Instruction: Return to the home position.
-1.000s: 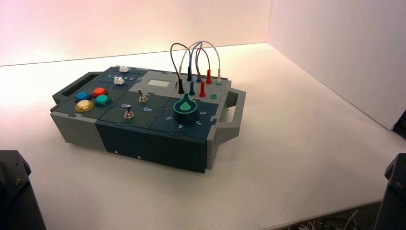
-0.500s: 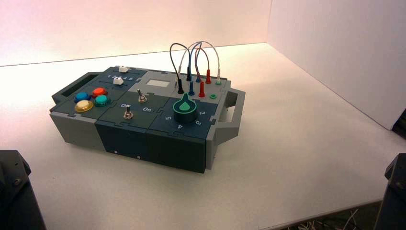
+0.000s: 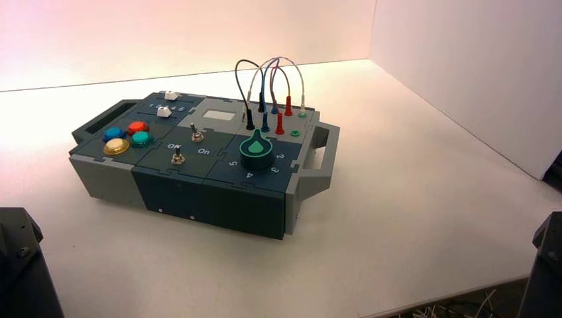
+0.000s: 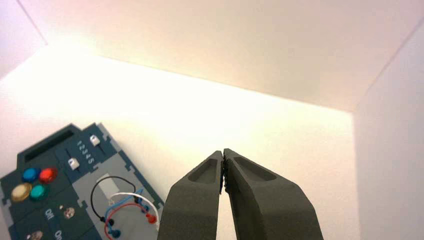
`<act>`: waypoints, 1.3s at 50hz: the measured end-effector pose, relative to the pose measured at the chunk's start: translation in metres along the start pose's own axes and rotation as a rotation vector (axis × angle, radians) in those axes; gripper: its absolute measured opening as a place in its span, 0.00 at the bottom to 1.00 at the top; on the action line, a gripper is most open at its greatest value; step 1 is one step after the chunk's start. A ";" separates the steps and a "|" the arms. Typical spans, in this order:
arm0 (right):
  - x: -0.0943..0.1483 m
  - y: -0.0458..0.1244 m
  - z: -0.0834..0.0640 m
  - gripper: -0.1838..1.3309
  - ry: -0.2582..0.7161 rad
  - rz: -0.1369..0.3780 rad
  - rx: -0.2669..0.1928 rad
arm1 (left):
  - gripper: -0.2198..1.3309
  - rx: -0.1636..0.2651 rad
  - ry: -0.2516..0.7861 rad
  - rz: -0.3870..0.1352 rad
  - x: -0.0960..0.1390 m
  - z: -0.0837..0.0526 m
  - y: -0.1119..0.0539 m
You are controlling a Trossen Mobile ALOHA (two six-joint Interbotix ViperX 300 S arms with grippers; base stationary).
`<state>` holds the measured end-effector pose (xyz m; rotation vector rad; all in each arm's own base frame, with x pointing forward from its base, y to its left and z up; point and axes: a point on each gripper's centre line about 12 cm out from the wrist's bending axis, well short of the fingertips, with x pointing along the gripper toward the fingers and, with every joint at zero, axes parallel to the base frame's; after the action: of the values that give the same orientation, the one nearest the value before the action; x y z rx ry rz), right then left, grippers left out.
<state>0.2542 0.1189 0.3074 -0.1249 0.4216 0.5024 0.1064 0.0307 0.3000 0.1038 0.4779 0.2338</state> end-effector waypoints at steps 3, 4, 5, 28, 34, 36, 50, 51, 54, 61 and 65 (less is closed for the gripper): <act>-0.012 -0.001 -0.002 0.06 -0.037 -0.014 0.005 | 0.03 0.001 0.009 -0.001 -0.002 -0.002 0.000; -0.016 -0.002 -0.003 0.06 -0.048 -0.020 0.006 | 0.03 0.001 0.009 -0.001 -0.003 -0.002 -0.001; -0.020 -0.002 -0.003 0.06 -0.062 -0.025 0.006 | 0.03 0.000 0.011 -0.002 -0.004 -0.003 -0.001; -0.081 -0.008 -0.032 0.05 -0.221 -0.108 0.043 | 0.03 -0.031 -0.003 -0.021 -0.022 -0.010 -0.005; -0.092 -0.005 -0.043 0.05 -0.254 -0.108 0.054 | 0.03 -0.033 -0.031 -0.022 -0.030 -0.010 -0.006; -0.095 -0.004 -0.046 0.05 -0.264 -0.108 0.056 | 0.03 -0.034 -0.037 -0.020 -0.032 -0.010 -0.007; -0.144 0.004 -0.055 0.05 -0.495 -0.129 0.042 | 0.03 -0.031 -0.070 -0.018 -0.043 -0.008 -0.007; -0.147 0.004 -0.056 0.05 -0.508 -0.130 0.040 | 0.03 -0.030 -0.073 -0.018 -0.044 -0.008 -0.007; -0.148 0.005 -0.057 0.05 -0.513 -0.130 0.040 | 0.03 -0.031 -0.073 -0.019 -0.044 -0.007 -0.007; -0.158 0.006 -0.066 0.05 -0.562 -0.134 0.056 | 0.03 -0.026 -0.107 -0.010 -0.055 0.001 -0.006; -0.156 0.004 -0.070 0.05 -0.540 -0.156 0.079 | 0.03 -0.023 -0.114 -0.007 -0.059 0.004 -0.005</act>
<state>0.1033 0.0378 0.3092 0.0553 -0.0967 0.3468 0.0585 0.0111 0.3289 0.0926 0.3618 0.2250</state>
